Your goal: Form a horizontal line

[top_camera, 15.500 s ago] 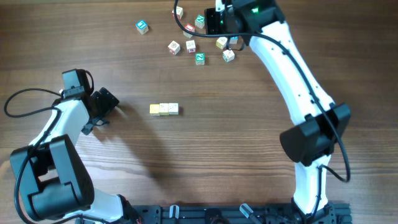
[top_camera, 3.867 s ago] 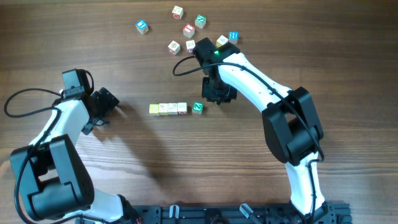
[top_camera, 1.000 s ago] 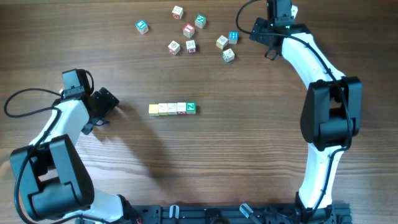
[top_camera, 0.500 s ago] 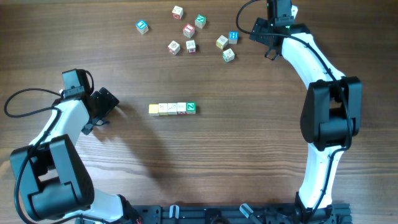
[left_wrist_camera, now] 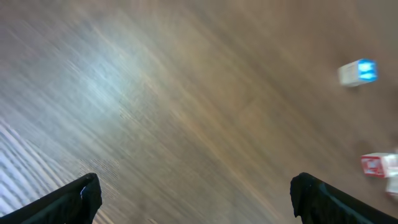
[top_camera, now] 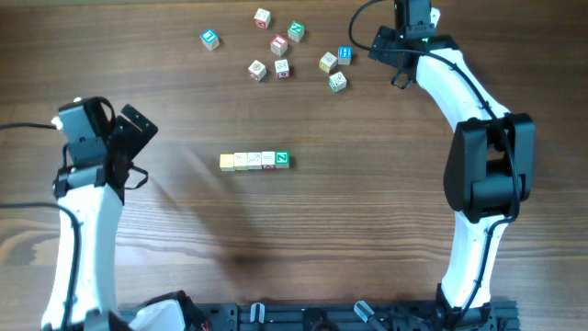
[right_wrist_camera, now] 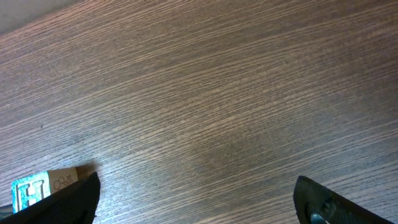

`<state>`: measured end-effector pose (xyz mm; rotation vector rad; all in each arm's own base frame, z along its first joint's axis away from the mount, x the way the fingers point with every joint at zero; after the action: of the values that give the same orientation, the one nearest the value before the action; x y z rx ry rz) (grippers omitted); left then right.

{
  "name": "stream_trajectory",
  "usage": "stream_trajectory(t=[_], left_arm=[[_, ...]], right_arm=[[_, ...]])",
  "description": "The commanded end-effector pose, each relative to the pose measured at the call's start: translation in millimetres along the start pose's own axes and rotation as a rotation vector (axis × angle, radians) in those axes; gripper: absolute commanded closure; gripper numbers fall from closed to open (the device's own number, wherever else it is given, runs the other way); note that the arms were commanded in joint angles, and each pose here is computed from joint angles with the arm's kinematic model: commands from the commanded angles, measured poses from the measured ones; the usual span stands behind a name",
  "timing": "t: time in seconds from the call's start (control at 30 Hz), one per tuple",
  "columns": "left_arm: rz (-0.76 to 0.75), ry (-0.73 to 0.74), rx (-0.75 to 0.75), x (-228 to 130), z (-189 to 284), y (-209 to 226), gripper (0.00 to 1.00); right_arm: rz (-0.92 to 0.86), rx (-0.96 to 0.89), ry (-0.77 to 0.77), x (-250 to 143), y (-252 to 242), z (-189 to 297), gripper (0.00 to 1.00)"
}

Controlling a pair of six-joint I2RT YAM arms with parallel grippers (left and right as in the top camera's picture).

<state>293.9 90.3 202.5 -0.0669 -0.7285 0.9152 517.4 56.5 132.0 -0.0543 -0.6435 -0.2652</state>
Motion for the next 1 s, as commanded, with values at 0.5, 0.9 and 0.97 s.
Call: stream_trajectory(t=[0.5,0.9,0.97], left_arm=[[0.013,-0.123,-0.083,-9.9,74.8,15.5,0.00],[-0.020,-0.438,-0.466,-83.8,94.9,45.0,0.00],[-0.022,-0.456,-0.496,-82.5,99.1,41.5,0.00]], right_arm=[[0.017,-0.008,0.001,-1.8,1.4,-3.3,0.00],[0.016,-0.007,-0.002,-1.4,1.5,-3.3,0.00],[0.016,-0.007,-0.002,-1.4,1.5,-3.3,0.01]])
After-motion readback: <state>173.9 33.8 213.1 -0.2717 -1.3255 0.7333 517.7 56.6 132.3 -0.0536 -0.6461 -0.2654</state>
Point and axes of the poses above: each gripper's point midway between its finger pads, its own z axis back along the fingers, its own y axis along the line the jaws close on, x = y × z, the point moved 8 cm from there along z, back along the fingers, and after that the axes turned 6 degrees about z, right-handed, at the moved point
